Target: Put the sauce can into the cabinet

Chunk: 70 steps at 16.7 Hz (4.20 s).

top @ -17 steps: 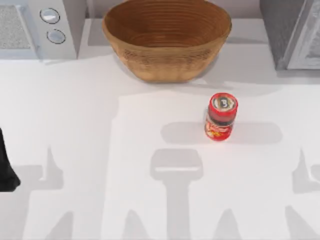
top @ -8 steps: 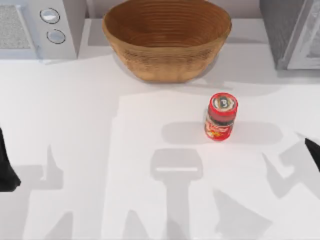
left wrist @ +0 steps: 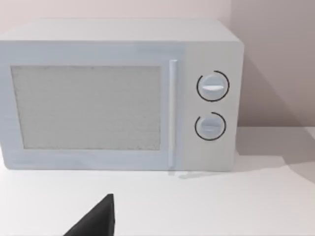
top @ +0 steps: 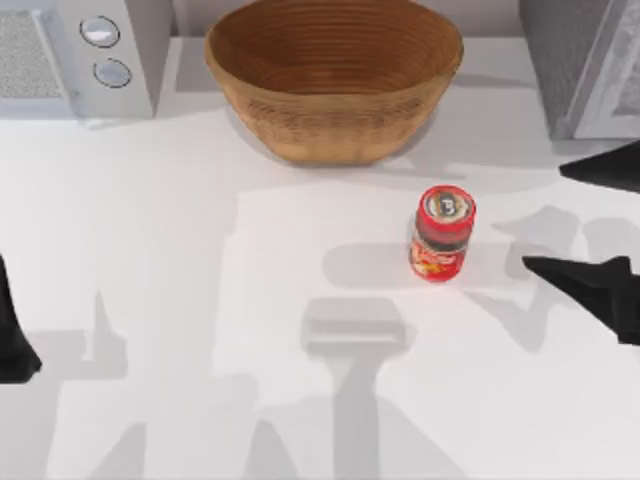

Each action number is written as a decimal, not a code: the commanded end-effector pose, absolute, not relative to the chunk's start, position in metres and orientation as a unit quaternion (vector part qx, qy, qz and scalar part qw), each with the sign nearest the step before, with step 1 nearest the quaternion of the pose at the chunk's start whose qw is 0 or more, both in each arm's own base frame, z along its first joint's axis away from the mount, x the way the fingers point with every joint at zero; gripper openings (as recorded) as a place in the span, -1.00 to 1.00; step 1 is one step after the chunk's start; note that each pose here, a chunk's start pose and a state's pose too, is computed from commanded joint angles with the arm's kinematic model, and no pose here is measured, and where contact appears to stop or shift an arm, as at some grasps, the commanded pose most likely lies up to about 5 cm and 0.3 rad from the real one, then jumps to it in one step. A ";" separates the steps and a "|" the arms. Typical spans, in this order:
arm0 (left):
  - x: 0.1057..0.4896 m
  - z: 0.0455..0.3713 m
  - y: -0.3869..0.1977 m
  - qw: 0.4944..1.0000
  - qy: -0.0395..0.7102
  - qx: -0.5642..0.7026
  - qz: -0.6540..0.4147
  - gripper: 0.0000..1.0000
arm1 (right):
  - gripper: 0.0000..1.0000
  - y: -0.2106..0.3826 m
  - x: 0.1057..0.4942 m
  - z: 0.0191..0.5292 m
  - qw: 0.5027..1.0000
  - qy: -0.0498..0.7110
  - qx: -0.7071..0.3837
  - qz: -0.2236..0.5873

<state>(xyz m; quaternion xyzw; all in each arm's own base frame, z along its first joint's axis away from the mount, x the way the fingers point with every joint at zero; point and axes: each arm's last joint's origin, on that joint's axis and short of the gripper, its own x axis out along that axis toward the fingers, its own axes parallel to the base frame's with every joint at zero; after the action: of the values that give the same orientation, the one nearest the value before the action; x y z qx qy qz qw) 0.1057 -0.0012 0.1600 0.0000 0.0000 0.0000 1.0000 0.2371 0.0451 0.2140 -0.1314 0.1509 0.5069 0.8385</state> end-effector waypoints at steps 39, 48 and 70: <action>0.106 0.160 -0.001 1.000 0.000 0.000 0.000 1.00 | 1.00 0.074 0.401 0.010 0.710 0.039 -0.030 0.703; 0.106 0.160 -0.001 1.000 0.000 0.000 0.000 1.00 | 1.00 0.096 0.395 0.018 0.710 0.038 -0.029 0.702; 0.106 0.160 -0.001 1.000 0.000 0.000 0.000 1.00 | -1.00 0.096 0.395 0.018 0.710 0.038 -0.029 0.702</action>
<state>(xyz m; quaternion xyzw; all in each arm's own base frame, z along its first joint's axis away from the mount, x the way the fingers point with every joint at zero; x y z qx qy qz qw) 0.1057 -0.0012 0.1600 0.0000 0.0000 0.0000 1.0000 0.3954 0.0958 0.0184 -0.0289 0.0384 0.7024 0.7102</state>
